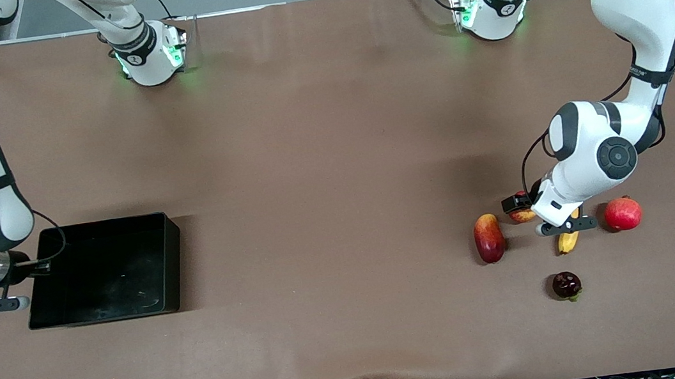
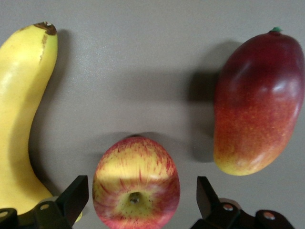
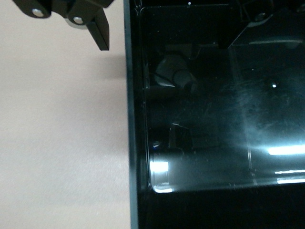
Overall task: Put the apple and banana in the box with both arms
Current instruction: 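Grasp the box rim with the right gripper while the left grasps the apple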
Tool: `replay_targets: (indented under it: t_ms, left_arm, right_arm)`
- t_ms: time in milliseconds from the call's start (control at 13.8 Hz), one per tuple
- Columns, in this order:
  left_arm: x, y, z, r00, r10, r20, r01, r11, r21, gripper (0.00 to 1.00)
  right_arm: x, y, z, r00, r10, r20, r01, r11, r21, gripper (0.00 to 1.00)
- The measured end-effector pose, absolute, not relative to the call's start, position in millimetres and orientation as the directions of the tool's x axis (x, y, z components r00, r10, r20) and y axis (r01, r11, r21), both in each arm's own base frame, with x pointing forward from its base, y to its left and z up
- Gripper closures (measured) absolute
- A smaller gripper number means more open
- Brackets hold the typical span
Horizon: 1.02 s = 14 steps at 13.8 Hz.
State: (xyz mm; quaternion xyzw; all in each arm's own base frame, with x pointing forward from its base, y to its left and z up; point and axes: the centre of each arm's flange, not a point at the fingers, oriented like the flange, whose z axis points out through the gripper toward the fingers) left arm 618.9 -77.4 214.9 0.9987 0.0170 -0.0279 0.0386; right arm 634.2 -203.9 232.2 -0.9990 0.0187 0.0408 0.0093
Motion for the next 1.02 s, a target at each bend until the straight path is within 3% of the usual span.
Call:
replay_targets:
  t_ms: [218,290,435,870,1016]
  left_arm:
    - [618,-74,210,0.997,0.037,-0.066,0.042,-0.996,0.076,0.01]
    - [618,-73,208,0.997,0.038,-0.068,0.043,-0.996,0.076,0.04]
    - [619,-71,207,0.997,0.041,-0.07,0.046,-0.996,0.076,0.25]
    - [628,-69,240,0.998,0.043,-0.047,0.046,-0.997,0.069,0.26]
    - [629,-68,276,0.999,0.04,-0.037,0.042,-0.998,0.056,0.26]
  right_arm:
    - [634,-204,232,0.996,-0.032,-0.082,-0.033,-0.999,-0.017,0.0]
    - [634,-205,232,0.996,-0.017,-0.082,-0.019,-1.0,-0.018,0.09]
    - [630,-213,231,0.997,0.006,-0.081,0.004,-1.0,-0.02,0.32]
    - [626,-223,228,0.997,0.01,-0.08,0.009,-1.0,-0.022,0.97]
    - [626,-222,229,0.997,0.014,-0.078,0.012,-1.0,-0.023,0.96]
